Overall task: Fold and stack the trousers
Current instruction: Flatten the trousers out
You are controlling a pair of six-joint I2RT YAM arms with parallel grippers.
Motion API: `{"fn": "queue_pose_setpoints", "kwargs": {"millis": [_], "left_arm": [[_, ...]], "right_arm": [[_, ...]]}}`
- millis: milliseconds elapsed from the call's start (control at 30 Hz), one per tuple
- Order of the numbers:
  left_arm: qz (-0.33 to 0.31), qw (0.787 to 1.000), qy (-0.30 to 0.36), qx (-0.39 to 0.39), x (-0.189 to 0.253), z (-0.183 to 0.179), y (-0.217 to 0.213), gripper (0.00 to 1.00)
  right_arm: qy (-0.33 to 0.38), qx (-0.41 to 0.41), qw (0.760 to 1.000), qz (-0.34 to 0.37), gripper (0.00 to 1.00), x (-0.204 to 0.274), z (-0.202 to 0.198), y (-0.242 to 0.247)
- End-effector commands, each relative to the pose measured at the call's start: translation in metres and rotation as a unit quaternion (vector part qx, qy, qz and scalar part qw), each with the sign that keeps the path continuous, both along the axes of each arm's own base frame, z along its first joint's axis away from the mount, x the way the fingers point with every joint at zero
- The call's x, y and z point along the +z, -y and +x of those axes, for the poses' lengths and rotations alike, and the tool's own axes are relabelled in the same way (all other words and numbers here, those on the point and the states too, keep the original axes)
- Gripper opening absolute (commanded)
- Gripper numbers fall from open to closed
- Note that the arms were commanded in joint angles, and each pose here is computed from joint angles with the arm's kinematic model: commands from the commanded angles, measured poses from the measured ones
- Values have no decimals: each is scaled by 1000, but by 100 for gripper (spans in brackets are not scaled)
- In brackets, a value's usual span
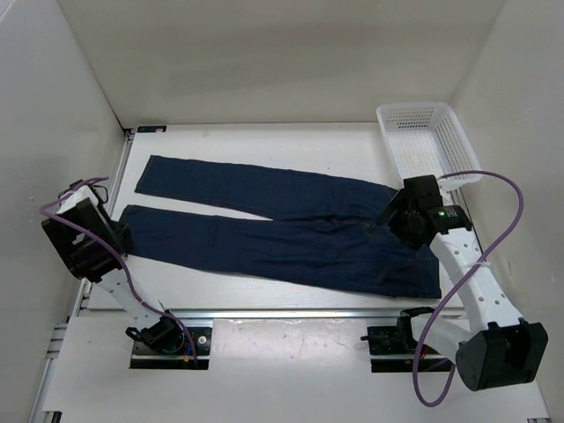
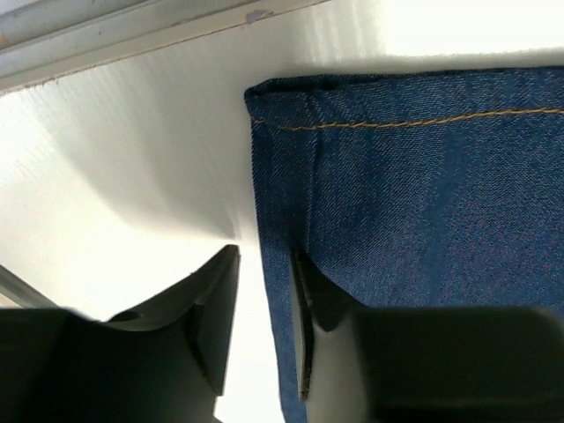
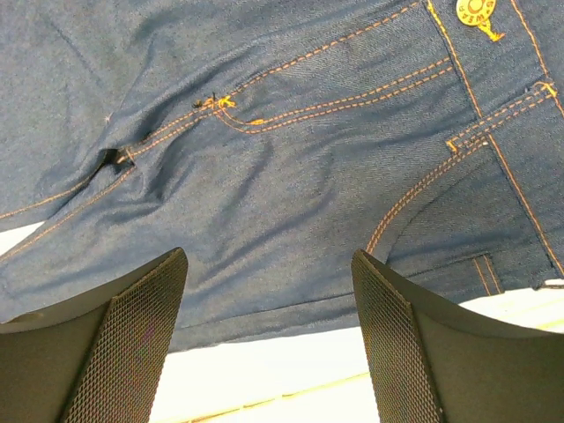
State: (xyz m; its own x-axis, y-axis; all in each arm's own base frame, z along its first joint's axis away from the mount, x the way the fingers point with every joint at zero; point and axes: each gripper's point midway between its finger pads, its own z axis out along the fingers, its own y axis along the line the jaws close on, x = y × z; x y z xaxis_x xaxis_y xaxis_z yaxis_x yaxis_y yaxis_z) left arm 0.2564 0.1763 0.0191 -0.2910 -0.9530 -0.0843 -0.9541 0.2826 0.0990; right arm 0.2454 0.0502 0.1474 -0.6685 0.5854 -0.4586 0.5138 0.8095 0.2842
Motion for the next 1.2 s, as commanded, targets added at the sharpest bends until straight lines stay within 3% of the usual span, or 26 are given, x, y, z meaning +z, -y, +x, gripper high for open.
{"fn": "queue_pose_setpoints", "kwargs": {"millis": [0,100,233,533,633,700,767,900,1000,1033,1167], "left_arm": [[18,1000,6,-14,1,6,-5,40],[27,999,0,-35,1,11,-7,37],[46,997,-1,-61,3,22,0,48],[48,994,0,-96,3,28,6,58],[46,993,6,-111,1,36,11,56],[47,993,-1,-106,1,33,11,47],[68,993,17,-93,18,32,9,49],[116,990,47,-72,51,31,1,62],[101,990,61,-78,53,34,7,76],[88,990,69,-86,52,37,11,85],[63,992,64,-94,39,35,19,92]], "right_arm": [[-11,1,1000,1,80,0,-11,0],[-6,-3,1000,5,80,5,-12,0],[5,-5,1000,3,80,14,-10,2],[14,-10,1000,5,80,20,-11,4],[19,-10,1000,6,80,24,-12,4],[24,-6,1000,4,80,26,-13,5],[24,-8,1000,0,80,27,-15,7],[19,-5,1000,-3,80,23,-17,7],[13,-1,1000,-7,80,21,-17,8],[13,-1,1000,-7,80,21,-16,8],[18,-1,1000,-6,80,24,-15,7]]}}
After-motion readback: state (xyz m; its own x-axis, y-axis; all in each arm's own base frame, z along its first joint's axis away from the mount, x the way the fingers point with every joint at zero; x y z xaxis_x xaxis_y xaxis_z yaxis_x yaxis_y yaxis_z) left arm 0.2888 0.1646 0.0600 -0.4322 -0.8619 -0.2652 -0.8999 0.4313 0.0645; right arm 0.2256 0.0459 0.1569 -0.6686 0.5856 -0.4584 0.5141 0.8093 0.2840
